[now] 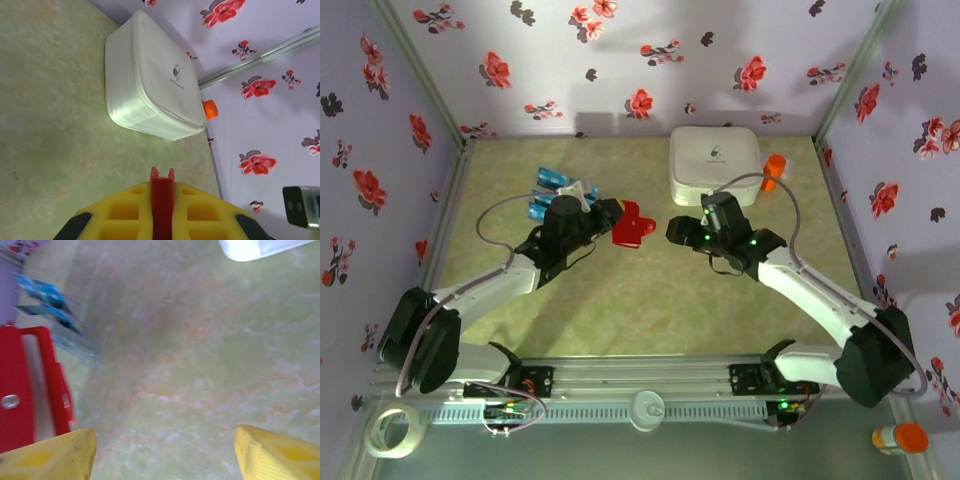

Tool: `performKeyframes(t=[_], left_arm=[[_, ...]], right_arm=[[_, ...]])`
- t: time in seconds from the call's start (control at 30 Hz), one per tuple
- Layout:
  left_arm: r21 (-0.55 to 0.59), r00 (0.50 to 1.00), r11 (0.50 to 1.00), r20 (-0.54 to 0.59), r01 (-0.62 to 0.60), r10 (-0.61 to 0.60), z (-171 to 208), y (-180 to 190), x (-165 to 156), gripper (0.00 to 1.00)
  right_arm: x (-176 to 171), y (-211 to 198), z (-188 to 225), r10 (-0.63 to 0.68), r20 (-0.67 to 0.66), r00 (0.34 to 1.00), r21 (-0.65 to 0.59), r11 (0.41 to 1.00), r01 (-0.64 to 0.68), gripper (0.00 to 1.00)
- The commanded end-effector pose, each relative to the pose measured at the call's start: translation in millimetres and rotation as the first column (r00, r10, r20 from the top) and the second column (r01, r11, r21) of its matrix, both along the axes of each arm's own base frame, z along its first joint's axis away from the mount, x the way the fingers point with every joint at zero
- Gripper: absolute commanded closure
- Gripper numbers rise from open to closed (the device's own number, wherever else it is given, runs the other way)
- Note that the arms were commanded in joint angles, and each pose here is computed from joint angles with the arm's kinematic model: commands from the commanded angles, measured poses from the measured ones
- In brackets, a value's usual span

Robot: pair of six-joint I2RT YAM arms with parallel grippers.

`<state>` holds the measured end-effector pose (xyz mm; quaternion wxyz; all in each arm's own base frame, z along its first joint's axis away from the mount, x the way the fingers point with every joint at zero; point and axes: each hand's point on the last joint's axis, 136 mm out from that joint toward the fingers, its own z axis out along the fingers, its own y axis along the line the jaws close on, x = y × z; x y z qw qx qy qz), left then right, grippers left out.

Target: Put the credit cards into the card holder

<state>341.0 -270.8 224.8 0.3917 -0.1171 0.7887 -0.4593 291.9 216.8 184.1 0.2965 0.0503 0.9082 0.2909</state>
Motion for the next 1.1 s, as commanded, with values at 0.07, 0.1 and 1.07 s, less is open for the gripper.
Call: performKeyframes(t=[0.07,0.1,1.07], left_arm=[[-0.145,0.996,0.989,0.083,-0.008,0.021,47,-3,14,1.0],[-0.167,0.996,0.986,0.082,-0.005,0.019,49,-4,15,1.0],[-0.591,0.996,0.804,0.08,0.069,-0.027,83,-21,39,1.0]], right_arm=[[-5,23,41,0.071,0.095,0.993,0.257,0.962,-0.093,0.23],[-4,28,49,0.081,0.11,0.991,0.311,0.944,-0.112,0.23],[60,53,45,0.016,0.075,0.997,0.729,0.682,-0.065,0.55]])
